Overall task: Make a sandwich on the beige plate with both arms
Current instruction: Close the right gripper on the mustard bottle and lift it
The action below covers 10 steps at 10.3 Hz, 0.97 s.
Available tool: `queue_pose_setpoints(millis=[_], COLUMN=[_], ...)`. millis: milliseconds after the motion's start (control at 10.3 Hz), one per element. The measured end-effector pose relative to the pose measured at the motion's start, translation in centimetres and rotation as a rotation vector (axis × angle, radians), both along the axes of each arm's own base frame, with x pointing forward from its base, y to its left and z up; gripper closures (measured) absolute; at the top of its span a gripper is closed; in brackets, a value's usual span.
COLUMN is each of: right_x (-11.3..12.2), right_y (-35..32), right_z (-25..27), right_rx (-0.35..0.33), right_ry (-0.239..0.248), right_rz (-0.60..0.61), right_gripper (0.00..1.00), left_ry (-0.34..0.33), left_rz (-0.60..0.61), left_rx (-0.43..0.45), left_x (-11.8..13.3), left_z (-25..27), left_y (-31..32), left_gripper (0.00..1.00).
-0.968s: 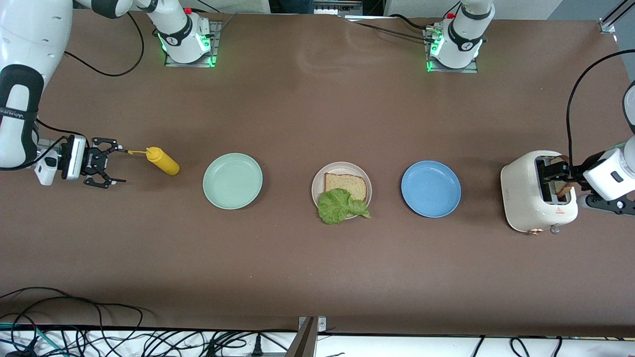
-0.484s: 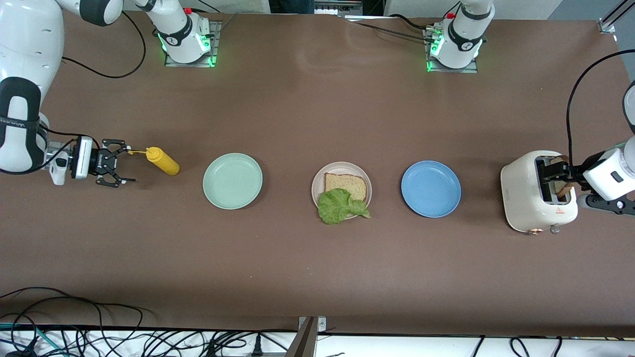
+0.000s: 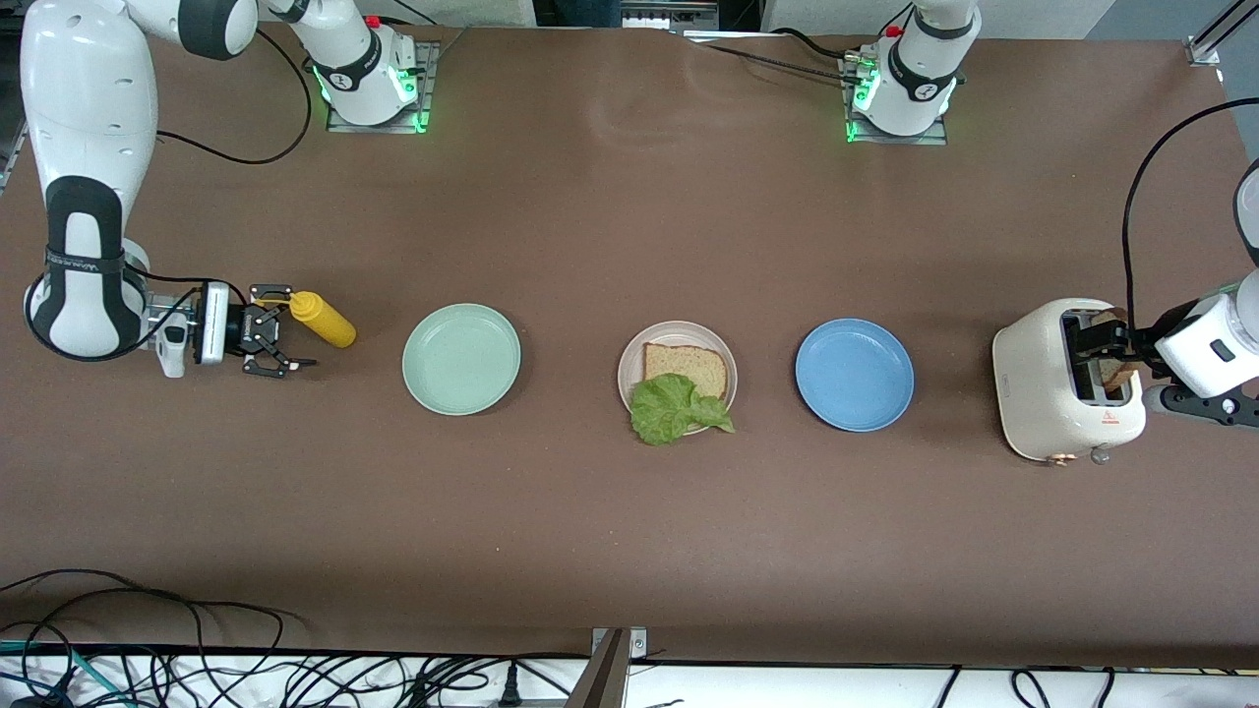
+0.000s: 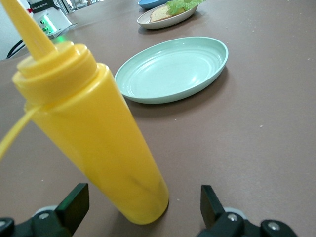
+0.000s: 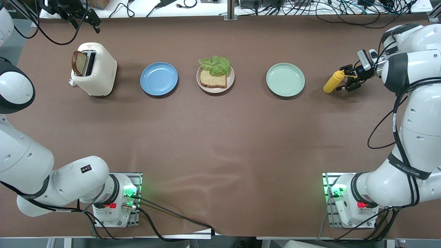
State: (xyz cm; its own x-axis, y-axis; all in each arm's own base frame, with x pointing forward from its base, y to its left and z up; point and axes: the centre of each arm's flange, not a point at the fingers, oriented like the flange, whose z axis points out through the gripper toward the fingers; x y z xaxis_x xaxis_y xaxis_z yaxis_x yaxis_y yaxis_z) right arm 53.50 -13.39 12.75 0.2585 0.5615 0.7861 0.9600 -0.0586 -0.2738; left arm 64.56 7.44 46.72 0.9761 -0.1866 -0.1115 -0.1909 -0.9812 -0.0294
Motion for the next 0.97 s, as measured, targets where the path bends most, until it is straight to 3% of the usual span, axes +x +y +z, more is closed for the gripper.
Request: queue_pose_setpoints(millis=[387,677,871,968], right_x=[-0.4,-0.2,0.5,1.7], right_y=[1.3,1.7,1.9,2.4], right_z=[-1.6,-1.7,-1.3,-0.5], right_rx=[0.039,0.05,0.054,0.049], right_ry=[0.012,0.006,-0.013,-0.027], right_rz=[-0.026,-0.032,-0.035,-0.025], right_gripper=[0.03,0.47,0.59,0.6], left_ry=[0.0,0.0,0.0,0.0], left_rz=[-0.002,0.0,0.004,0.005], left_rx=[-0.001,-0.001,0.0,0.0], left_x=[0.0,0.0,0.0,0.0], left_z=[0.0,0.0,0.0,0.0], left_y=[-0.1,0.0,0.2,0.3], left_gripper=[0.0,0.0,0.0,0.0])
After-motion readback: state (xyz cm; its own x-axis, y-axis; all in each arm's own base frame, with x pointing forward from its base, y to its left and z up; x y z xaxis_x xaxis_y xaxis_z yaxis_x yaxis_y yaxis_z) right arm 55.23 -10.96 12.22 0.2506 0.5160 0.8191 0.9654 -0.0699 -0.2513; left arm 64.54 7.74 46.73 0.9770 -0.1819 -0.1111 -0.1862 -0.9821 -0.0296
